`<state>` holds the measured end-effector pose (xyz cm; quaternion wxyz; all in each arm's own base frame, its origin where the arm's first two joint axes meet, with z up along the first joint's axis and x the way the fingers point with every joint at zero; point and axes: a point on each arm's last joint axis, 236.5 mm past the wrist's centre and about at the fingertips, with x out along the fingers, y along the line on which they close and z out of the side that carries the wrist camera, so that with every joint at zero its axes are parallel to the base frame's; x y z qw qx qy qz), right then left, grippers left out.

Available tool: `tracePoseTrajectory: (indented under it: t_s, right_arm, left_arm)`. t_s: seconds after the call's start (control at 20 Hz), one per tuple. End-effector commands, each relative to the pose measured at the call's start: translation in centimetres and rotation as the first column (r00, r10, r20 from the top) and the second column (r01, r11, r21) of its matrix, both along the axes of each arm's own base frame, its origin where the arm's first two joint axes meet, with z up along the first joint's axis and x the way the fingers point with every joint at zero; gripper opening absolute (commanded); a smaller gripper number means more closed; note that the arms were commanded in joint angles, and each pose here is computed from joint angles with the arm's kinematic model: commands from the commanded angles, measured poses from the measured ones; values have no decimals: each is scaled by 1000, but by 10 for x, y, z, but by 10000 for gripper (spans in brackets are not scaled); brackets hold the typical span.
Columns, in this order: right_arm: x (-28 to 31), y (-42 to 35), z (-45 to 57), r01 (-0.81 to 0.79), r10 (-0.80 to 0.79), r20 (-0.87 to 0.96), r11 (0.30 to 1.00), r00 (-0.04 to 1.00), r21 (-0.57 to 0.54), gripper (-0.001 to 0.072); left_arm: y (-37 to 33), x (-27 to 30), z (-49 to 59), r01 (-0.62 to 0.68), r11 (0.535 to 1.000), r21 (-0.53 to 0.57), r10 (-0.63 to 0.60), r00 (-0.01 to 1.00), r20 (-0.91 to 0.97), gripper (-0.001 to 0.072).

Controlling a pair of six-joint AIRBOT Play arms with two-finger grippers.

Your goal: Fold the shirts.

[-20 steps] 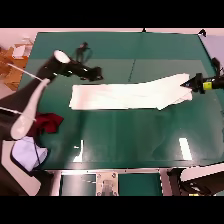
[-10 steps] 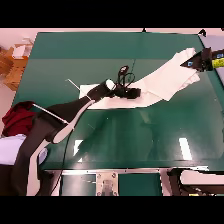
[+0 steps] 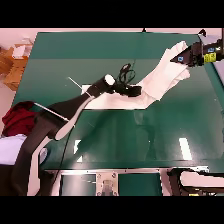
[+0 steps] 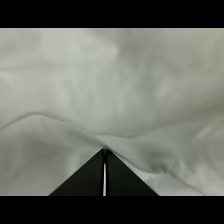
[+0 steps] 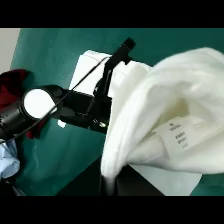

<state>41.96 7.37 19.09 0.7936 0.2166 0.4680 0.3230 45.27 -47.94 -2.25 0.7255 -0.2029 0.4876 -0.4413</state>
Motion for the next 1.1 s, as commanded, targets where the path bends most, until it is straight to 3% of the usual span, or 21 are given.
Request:
tracePoseTrajectory:
  t_s: [0.0,0.05,0.15,0.25,0.3,0.65,0.7,0.75,0.8,0.9,1.05]
  right_arm:
    - [0,9,2,-3,3,-10,1000,1000,15,22]
    - [-1,15,2,-10,10,-15,1000,1000,19,21]
    - [1,35,4,-23,23,-11,999,1000,28,22]
    - [6,69,7,-55,54,31,998,998,34,22]
    - [10,92,7,-70,67,55,997,996,42,22]
    - [4,307,-124,-141,139,34,988,990,58,23]
    - [-1,339,-152,-139,137,41,989,990,46,88]
    - [-5,369,-177,-118,116,64,992,991,37,304]
    - [-5,388,-193,-99,96,91,995,991,29,455]
    - [-3,385,-203,-104,103,91,995,991,5,469]
    - [39,296,-176,-24,25,26,999,999,-27,463]
  left_arm:
    - [88,5,34,170,966,194,-181,983,40,25]
    - [136,15,45,161,941,299,-188,980,62,25]
    - [235,29,62,127,845,520,-214,970,112,25]
    - [321,34,81,48,752,657,-162,980,115,25]
    - [346,32,90,42,730,682,-172,977,123,25]
    - [411,34,110,-43,731,681,-76,987,143,26]
    - [411,32,108,-37,733,679,-77,988,137,26]
    - [410,32,106,-32,735,678,-78,988,131,26]
    - [409,31,106,-31,737,675,-78,988,131,26]
    - [408,31,105,-27,741,672,-80,989,127,25]
    - [408,22,101,4,739,674,-88,992,91,26]
